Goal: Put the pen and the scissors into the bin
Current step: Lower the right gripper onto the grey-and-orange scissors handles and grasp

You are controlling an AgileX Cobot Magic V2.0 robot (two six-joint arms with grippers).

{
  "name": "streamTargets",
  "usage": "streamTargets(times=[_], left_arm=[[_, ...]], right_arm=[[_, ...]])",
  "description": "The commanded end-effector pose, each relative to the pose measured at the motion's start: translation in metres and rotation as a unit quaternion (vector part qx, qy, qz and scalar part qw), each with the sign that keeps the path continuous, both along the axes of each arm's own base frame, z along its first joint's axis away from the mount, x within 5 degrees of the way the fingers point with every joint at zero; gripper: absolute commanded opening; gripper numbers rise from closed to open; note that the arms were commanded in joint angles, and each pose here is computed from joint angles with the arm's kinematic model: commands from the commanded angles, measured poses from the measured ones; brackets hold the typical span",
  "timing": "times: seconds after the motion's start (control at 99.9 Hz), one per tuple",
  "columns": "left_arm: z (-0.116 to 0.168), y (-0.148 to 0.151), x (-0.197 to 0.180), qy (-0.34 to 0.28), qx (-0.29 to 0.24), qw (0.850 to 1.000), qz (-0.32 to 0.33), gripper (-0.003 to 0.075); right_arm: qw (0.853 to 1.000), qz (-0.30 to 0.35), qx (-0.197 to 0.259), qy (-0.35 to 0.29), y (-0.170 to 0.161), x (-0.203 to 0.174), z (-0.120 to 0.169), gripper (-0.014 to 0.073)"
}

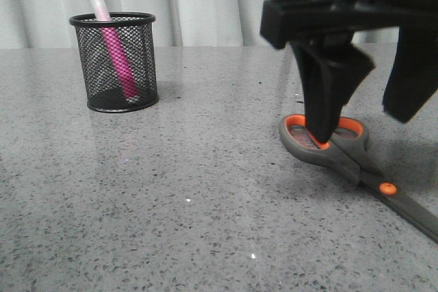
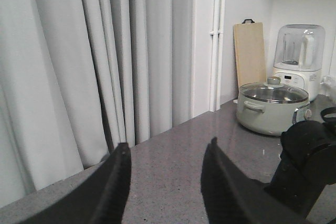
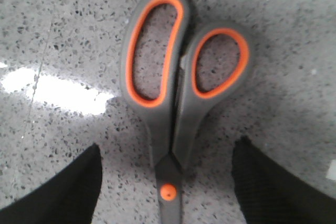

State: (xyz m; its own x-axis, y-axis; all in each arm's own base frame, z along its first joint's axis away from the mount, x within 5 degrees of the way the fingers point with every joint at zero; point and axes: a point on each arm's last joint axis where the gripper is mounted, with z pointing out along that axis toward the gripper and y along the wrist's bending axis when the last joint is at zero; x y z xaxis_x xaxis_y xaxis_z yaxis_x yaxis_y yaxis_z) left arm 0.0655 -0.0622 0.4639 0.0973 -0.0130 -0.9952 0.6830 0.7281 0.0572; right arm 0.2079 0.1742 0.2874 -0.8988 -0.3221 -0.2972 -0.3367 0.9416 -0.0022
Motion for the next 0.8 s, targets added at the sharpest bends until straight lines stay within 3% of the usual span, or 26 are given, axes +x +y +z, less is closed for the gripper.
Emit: streamTargets(times=[0.0,0.34,0.55,0.65,0.791], left_arm=[[0.012,0.002,-0.002,-0.023,-0.028,0.999,0.003,0.0282],[0.009,0.001,-0.004,-0.008,-0.015,1.0,-0.008,0.0282],[0.006,-0.001,-0.004,0.003,-0.004,1.0,-0.017,0.0282],[0.006,-0.001,-0.005,0.004,-0.005,1.0,-0.017,0.0282],[0.006,-0.001,-0.004,0.003,-0.006,1.0,-0.016,0.0282]], right_arm=[[0.999,-0.002,0.028,-0.022,0.002,0.004,0.007,0.0474],[1.0,-0.001,-0.002,0.01,0.01,0.013,-0.018,0.0474],[1.0,-0.027,0.004,0.011,-0.005,0.022,-0.028,0.0468],[0.999,-0.024,0.011,0.017,-0.008,0.023,-0.03,0.0394],[0.999,-0.025,0.005,0.028,-0.008,0.022,-0.037,0.018]])
